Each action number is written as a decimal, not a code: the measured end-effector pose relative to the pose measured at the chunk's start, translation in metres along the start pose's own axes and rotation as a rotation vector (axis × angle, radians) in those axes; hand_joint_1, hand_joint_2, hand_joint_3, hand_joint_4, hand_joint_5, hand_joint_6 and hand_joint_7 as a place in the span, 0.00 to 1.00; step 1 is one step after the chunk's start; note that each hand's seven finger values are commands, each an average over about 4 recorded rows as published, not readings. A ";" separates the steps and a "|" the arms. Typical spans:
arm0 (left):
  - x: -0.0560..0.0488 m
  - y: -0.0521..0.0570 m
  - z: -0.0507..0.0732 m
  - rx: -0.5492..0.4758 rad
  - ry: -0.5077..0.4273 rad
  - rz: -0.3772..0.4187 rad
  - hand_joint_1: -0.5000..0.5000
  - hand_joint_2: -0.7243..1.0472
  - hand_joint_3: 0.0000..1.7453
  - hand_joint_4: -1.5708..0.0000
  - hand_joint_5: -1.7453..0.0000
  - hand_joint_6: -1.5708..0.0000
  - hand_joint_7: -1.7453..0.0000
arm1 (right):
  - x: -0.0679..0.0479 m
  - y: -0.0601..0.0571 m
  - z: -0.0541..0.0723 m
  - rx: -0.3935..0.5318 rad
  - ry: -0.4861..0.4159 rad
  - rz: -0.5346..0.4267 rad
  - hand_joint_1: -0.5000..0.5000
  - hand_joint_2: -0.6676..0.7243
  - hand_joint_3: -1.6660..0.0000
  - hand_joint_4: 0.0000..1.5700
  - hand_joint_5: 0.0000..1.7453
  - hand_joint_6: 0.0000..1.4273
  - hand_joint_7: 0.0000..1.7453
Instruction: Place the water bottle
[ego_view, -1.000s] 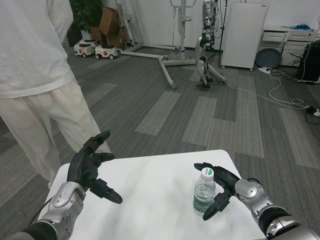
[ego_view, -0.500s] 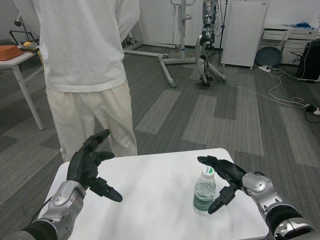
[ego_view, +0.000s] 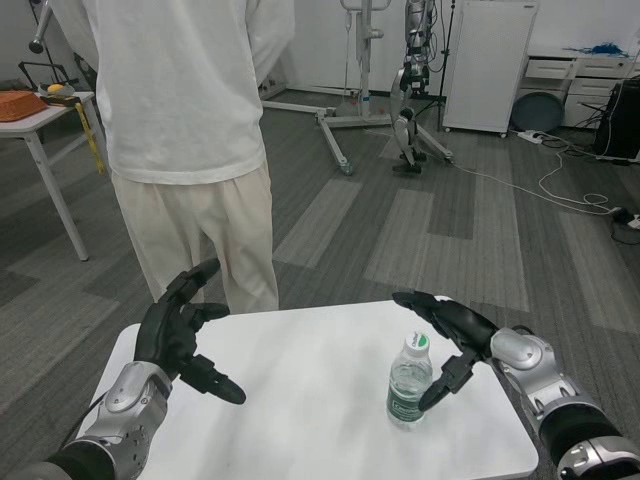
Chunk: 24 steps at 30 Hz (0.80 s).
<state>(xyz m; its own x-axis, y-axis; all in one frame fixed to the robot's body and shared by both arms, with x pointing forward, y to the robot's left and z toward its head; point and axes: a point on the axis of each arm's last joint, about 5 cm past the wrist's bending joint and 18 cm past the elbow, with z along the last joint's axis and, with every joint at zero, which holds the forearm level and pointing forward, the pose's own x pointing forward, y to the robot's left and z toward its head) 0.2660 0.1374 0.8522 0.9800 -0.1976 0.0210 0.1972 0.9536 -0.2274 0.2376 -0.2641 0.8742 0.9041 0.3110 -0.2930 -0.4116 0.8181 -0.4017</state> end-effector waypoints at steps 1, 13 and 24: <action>0.000 0.000 0.000 0.000 -0.001 0.000 0.00 0.10 0.05 1.00 0.00 1.00 0.76 | 0.000 -0.001 0.002 -0.002 -0.011 -0.005 0.04 0.43 0.93 0.00 0.00 0.01 0.00; 0.000 0.000 0.000 0.000 -0.004 0.001 0.00 0.10 0.05 1.00 0.00 1.00 0.76 | -0.001 -0.014 0.038 -0.079 -0.192 -0.051 0.01 0.44 0.92 0.00 0.00 0.00 0.00; 0.000 0.000 0.000 0.001 -0.006 0.001 0.00 0.10 0.05 1.00 0.00 1.00 0.76 | -0.001 -0.013 0.069 -0.139 -0.349 -0.052 0.00 0.45 0.90 0.00 0.00 0.00 0.00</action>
<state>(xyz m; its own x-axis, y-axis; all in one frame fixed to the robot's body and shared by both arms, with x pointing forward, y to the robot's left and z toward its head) 0.2661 0.1378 0.8526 0.9803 -0.1958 0.0266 0.1967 0.9540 -0.2261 0.2496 -0.2423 0.9394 0.8992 0.4362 0.0348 -0.3537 0.7714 -0.5290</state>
